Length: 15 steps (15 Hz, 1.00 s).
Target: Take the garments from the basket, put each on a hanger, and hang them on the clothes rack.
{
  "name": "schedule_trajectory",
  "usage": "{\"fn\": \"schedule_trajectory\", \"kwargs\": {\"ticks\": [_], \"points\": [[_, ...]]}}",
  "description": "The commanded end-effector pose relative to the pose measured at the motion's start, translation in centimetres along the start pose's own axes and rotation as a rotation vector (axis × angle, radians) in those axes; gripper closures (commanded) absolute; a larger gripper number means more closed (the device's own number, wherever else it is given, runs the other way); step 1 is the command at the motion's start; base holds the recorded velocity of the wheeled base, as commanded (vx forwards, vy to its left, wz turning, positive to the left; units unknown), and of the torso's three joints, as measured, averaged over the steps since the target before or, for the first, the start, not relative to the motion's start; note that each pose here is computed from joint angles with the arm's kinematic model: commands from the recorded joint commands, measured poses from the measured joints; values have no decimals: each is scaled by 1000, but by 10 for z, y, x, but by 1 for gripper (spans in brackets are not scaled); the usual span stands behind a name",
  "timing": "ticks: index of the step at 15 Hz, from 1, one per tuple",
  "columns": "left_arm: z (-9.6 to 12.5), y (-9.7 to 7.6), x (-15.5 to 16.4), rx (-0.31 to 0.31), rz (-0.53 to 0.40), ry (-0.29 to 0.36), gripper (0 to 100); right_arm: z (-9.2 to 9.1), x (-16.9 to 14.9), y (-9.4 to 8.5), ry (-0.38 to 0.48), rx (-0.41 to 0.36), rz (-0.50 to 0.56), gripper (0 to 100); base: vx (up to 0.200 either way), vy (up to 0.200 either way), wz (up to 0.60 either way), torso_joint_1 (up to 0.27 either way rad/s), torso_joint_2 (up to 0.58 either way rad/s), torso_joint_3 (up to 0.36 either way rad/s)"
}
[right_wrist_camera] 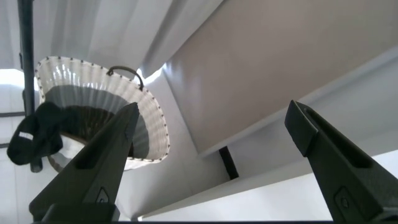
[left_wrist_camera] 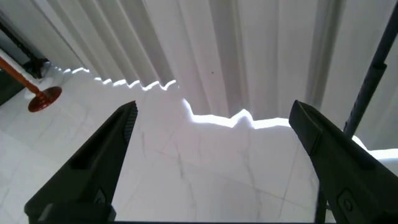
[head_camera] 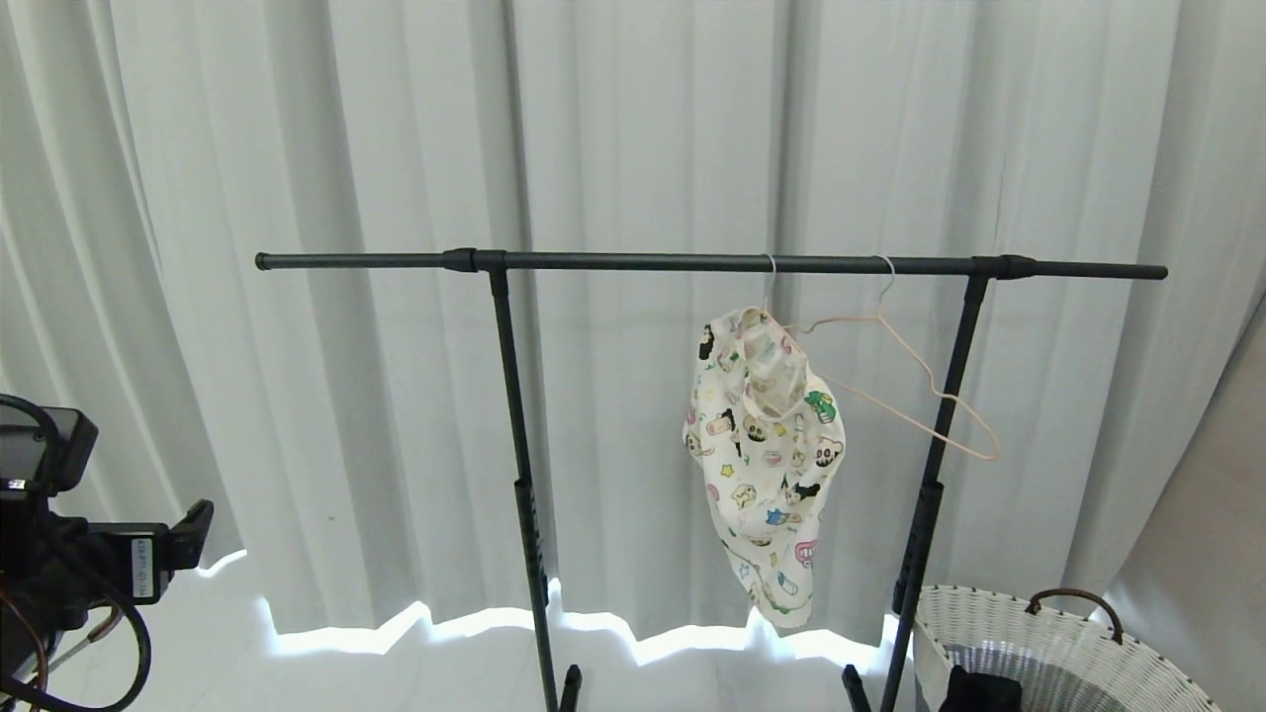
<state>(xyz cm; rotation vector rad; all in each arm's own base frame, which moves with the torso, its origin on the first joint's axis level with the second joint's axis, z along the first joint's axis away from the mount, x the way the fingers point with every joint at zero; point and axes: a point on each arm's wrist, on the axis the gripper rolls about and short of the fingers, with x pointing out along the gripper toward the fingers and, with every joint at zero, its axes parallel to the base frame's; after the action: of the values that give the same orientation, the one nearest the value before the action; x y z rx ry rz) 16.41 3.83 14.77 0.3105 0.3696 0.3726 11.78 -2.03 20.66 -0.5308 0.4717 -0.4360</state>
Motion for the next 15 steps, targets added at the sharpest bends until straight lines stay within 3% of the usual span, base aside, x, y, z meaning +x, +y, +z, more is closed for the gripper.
{"fn": "schedule_trajectory", "kwargs": {"ticks": [1,5,13,15], "points": [[2,-3,-4,4,-19,-20,0,0,1,0,3,-7,2,0,0,0,0,-242,520,286],[9,-20,-13,34,-123,-81,0,-2,1,2,9,-12,5,0,0,0,0,-233,518,286],[15,-27,-16,51,-168,-115,0,-10,1,6,-2,-6,-1,0,0,0,0,-202,488,287],[19,-33,-18,52,-197,-156,0,-12,1,7,-3,-5,-2,0,0,0,0,-181,469,283]]}}
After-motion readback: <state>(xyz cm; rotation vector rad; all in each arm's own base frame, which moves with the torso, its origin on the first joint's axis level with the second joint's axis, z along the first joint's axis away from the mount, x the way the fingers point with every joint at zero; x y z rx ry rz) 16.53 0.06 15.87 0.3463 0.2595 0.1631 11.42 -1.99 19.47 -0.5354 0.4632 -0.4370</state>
